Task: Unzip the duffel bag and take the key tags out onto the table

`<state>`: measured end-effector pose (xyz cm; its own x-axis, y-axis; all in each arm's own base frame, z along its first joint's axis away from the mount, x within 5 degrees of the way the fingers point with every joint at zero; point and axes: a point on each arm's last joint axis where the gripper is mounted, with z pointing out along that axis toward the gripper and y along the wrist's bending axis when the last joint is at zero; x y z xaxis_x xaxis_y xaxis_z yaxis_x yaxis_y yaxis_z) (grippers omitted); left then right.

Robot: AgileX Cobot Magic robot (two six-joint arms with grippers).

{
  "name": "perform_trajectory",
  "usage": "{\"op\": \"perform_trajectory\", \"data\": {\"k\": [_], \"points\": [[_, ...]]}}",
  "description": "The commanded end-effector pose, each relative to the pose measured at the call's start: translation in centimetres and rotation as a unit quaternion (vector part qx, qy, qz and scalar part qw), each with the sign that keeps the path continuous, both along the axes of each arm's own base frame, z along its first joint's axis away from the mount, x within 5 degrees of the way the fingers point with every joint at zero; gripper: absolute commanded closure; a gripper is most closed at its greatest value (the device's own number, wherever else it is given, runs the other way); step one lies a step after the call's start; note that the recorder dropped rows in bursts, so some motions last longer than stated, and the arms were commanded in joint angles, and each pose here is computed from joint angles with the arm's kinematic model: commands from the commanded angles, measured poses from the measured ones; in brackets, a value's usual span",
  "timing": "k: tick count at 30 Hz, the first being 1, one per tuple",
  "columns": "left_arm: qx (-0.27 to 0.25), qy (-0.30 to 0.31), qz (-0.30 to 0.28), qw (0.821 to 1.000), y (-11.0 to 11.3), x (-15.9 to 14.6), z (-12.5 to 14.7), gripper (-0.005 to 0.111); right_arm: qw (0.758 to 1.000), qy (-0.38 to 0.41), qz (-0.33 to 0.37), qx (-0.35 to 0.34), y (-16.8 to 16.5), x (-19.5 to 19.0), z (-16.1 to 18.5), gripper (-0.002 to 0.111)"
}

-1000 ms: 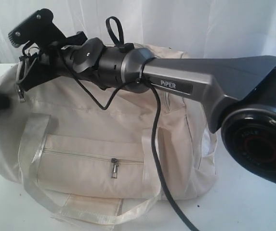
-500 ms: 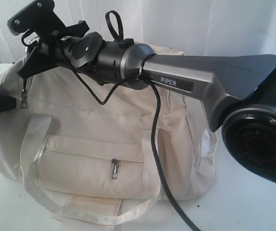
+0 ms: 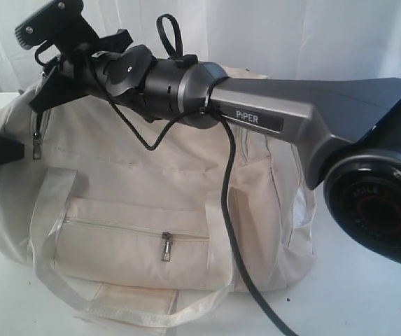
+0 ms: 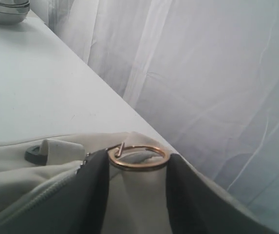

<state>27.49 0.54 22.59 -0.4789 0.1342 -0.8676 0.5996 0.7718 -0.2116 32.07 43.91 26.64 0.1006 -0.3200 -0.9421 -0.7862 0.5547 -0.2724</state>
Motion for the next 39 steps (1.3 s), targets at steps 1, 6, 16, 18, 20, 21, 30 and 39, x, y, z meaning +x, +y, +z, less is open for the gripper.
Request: {"op": "perform_trajectory", "data": {"k": [1, 6, 16, 18, 20, 21, 30, 39], "points": [[0.0, -0.031, 0.003, 1.0, -0.1, 0.2, 0.3, 0.047, 1.0, -0.008, -0.01, 0.014, -0.7, 0.6, 1.3, 0.103], [0.052, -0.071, 0.016, 0.996, 0.1, 0.7, 0.2, 0.047, 1.0, 0.0, 0.003, 0.008, -0.5, 0.4, 1.2, 0.103], [0.134, -0.098, 0.053, 0.985, -1.5, 1.9, -0.1, 0.096, 1.0, 0.003, 0.006, 0.007, -0.5, 0.3, 1.1, 0.103], [0.146, -0.099, 0.042, 0.984, -1.6, 1.8, -0.2, 0.107, 1.0, 0.003, 0.006, 0.007, -0.5, 0.3, 1.1, 0.103], [0.15, -0.098, 0.042, 0.983, -1.5, 1.8, -0.3, 0.107, 1.0, 0.003, 0.006, 0.007, -0.5, 0.3, 1.1, 0.103], [0.151, -0.097, 0.041, 0.983, -1.5, 1.8, -0.3, 0.107, 1.0, 0.003, 0.006, 0.007, -0.5, 0.3, 1.1, 0.103], [0.229, -0.129, 0.106, 0.959, -0.1, 0.8, 2.4, 0.093, 1.0, 0.0, 0.004, 0.011, -0.8, 0.4, 1.7, 0.103], [0.197, -0.129, 0.234, 0.944, 1.1, -1.7, 6.3, 0.043, 1.0, 0.0, 0.0, 0.011, -1.1, 0.7, 1.7, 0.103]]}}
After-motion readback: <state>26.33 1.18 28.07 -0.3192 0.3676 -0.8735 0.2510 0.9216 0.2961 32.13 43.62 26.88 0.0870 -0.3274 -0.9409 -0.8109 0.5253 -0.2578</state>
